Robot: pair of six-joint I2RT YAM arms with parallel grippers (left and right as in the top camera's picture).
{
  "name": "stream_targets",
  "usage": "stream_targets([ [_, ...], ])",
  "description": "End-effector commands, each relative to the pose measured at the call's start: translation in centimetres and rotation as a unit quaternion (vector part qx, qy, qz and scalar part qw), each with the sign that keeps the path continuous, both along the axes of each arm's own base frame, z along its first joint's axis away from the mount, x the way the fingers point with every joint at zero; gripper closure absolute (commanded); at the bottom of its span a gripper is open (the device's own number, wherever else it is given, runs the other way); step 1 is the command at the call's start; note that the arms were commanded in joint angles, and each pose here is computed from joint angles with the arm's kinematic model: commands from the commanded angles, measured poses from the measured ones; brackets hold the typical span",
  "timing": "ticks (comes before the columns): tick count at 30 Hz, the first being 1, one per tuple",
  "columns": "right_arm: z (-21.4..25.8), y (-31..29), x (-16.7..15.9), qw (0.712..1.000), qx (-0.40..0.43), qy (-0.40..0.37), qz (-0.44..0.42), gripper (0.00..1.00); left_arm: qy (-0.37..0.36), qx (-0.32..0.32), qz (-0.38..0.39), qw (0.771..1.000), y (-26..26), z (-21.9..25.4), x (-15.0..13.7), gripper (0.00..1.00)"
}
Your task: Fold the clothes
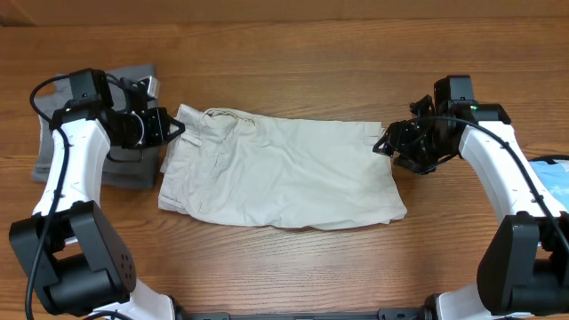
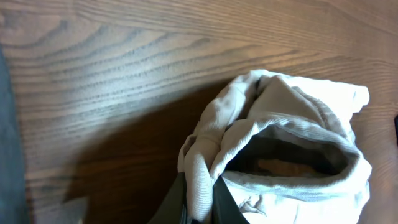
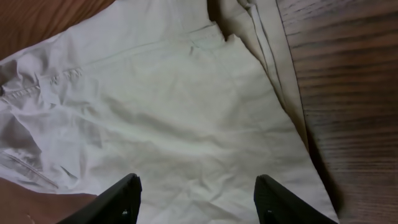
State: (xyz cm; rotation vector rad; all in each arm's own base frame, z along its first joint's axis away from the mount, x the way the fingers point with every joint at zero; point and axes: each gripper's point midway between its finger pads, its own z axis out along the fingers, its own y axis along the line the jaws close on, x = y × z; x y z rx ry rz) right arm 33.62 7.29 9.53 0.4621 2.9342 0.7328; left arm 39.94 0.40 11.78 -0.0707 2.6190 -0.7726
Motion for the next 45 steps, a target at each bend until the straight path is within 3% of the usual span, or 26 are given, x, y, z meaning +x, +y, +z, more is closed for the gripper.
stream_targets([
  [1, 0.9, 0.6, 0.3, 1.000, -0.002, -0.017, 0.017, 0.37, -0.016, 0.002, -0.015, 1.000, -0.7, 1.1, 0.2, 0.96],
  [4, 0.9, 1.4, 0.2, 0.999, -0.002, -0.018, 0.028, 0.37, -0.016, 0.014, -0.025, 0.999, -1.4, 0.9, 0.2, 0.96],
  [10, 0.9, 2.6, -0.1, 0.999, -0.002, -0.019, 0.046, 0.37, -0.001, 0.087, -0.031, 0.996, -1.6, -0.5, 0.2, 0.78],
  [12, 0.8, 2.8, -0.2, 0.999, -0.009, -0.019, 0.050, 0.37, 0.001, 0.100, -0.035, 0.994, -1.8, -0.7, 0.2, 0.64],
  [14, 0.7, 2.8, -0.3, 0.998, -0.014, -0.018, 0.051, 0.36, 0.003, 0.107, -0.038, 0.993, -2.0, -0.8, 0.2, 0.41],
  [17, 0.6, 2.7, -0.4, 0.998, -0.018, -0.015, 0.052, 0.36, 0.014, 0.127, -0.035, 0.991, -1.6, -1.2, -0.2, 0.25],
  [18, 0.5, 2.5, -0.6, 0.998, -0.024, -0.011, 0.050, 0.36, 0.021, 0.131, -0.032, 0.991, -1.4, -1.3, -0.4, 0.11],
  [22, -0.3, 1.4, -1.5, 0.997, -0.055, 0.014, 0.043, 0.30, 0.047, 0.125, -0.033, 0.991, -1.6, -1.7, -1.5, 0.00],
  [30, -4.9, 0.4, -5.7, 0.992, -0.077, 0.103, 0.020, 0.32, 0.101, 0.133, -0.057, 0.984, -1.6, -2.4, -4.4, 0.00],
  [33, -6.8, -1.0, -7.4, 0.984, -0.108, 0.139, -0.015, 0.42, 0.120, 0.157, -0.053, 0.979, -0.7, -3.2, -5.2, 0.00],
  [36, -7.7, -1.3, -8.8, 0.981, -0.107, 0.160, -0.023, 0.45, 0.141, 0.179, -0.051, 0.972, 0.0, -4.4, -6.2, 0.00],
  [38, -7.9, -1.4, -9.2, 0.980, -0.108, 0.167, -0.023, 0.50, 0.153, 0.176, -0.050, 0.971, 0.0, -5.2, -6.9, 0.11],
  [41, -7.9, -1.4, -9.1, 0.980, -0.107, 0.165, -0.024, 0.59, 0.170, 0.159, -0.053, 0.971, -0.6, -6.1, -8.1, 0.46],
  [43, -7.9, -1.5, -8.6, 0.982, -0.106, 0.154, -0.026, 0.68, 0.177, 0.158, -0.055, 0.970, -0.7, -6.4, -8.6, 0.83],
  [44, -7.8, -1.5, -8.0, 0.984, -0.105, 0.143, -0.024, 0.68, 0.180, 0.160, -0.054, 0.969, -0.6, -6.4, -8.7, 0.96],
  [45, -7.5, -1.6, -7.2, 0.987, -0.102, 0.126, -0.015, 0.68, 0.180, 0.160, -0.053, 0.969, -0.5, -6.3, -8.7, 0.96],
])
